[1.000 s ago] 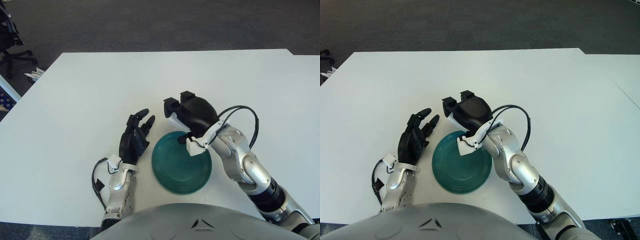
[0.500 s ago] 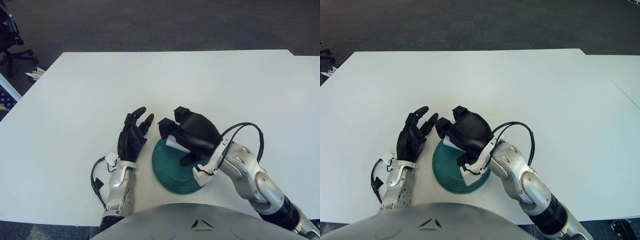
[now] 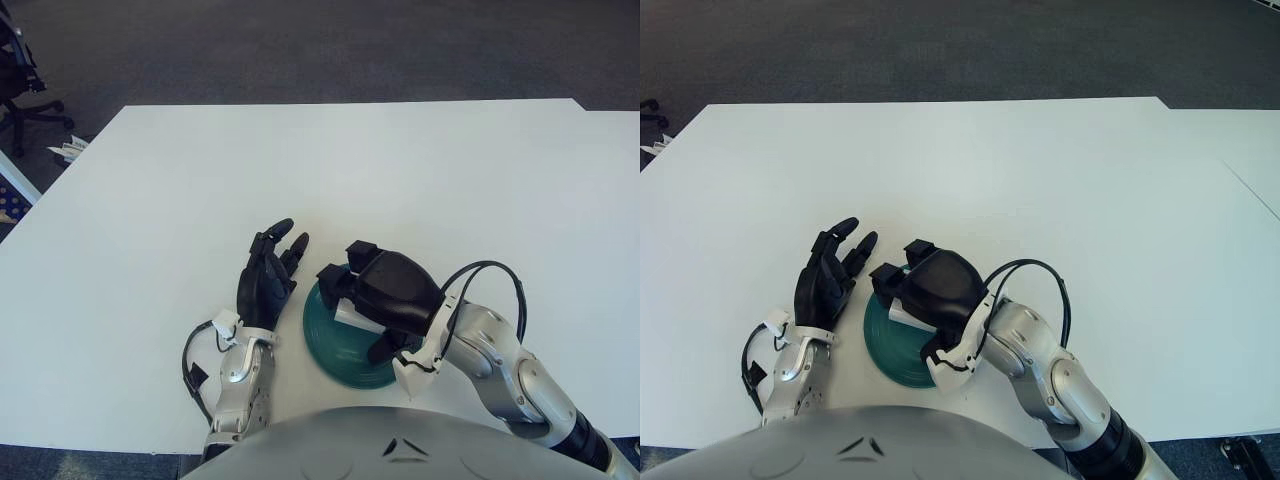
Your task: Put the charger into the plate.
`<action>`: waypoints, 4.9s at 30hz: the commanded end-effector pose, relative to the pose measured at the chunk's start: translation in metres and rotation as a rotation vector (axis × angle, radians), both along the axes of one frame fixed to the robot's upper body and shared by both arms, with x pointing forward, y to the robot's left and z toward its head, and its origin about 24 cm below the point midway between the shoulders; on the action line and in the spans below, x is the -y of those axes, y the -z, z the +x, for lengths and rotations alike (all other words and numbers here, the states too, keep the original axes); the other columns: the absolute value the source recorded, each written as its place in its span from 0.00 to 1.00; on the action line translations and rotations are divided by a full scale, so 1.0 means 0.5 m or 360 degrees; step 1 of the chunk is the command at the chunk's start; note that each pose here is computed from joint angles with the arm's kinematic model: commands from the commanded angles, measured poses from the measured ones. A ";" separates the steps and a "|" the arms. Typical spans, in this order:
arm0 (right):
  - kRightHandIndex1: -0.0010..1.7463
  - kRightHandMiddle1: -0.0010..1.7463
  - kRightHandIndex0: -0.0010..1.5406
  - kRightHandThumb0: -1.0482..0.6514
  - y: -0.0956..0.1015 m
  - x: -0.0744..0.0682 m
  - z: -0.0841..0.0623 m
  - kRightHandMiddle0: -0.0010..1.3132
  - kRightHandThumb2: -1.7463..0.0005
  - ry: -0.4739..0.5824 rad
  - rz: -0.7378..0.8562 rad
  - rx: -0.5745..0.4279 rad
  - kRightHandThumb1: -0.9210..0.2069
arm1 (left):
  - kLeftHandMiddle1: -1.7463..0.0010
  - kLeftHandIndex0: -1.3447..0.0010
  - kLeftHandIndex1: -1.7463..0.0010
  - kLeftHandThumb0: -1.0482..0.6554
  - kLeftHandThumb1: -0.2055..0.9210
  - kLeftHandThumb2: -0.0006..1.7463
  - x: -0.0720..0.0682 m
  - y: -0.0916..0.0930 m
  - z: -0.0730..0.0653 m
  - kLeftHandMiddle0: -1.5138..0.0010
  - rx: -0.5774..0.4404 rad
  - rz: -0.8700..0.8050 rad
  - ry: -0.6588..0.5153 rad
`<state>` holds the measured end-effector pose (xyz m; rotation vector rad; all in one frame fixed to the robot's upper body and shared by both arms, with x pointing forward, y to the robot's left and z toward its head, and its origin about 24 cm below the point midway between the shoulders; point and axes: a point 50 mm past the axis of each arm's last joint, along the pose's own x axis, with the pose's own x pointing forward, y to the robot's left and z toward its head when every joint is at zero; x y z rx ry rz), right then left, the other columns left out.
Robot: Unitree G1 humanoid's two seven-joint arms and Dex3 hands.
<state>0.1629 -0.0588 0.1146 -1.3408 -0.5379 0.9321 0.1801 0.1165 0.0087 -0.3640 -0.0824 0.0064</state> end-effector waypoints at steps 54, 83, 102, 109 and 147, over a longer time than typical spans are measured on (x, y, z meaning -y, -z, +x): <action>0.05 0.20 0.08 0.00 0.051 0.036 -0.030 0.00 0.38 0.0082 0.0281 0.0055 0.00 | 0.94 0.82 0.45 0.10 1.00 0.53 0.028 0.004 -0.011 0.54 -0.0163 -0.0260 -0.0064; 0.00 0.11 0.04 0.00 0.030 0.033 -0.023 0.00 0.35 0.0182 0.0387 0.0151 0.00 | 0.97 0.86 0.48 0.08 1.00 0.53 0.031 0.005 -0.012 0.61 -0.0174 -0.0304 -0.0018; 0.01 0.14 0.09 0.01 0.041 0.095 0.075 0.00 0.41 0.0678 0.0582 -0.0190 0.00 | 0.98 0.89 0.49 0.09 1.00 0.53 0.016 0.018 -0.005 0.64 -0.0126 -0.0251 0.0014; 0.01 0.14 0.11 0.00 0.049 0.148 0.100 0.00 0.41 0.1006 0.1372 -0.0691 0.00 | 0.99 0.87 0.48 0.06 1.00 0.52 0.013 0.024 0.000 0.65 -0.0021 0.0053 0.0093; 0.01 0.31 0.17 0.03 0.205 0.232 -0.023 0.00 0.43 0.1640 0.2212 -0.0881 0.00 | 1.00 1.00 0.59 0.03 1.00 0.59 -0.038 0.047 -0.095 0.88 -0.0138 0.0388 0.0147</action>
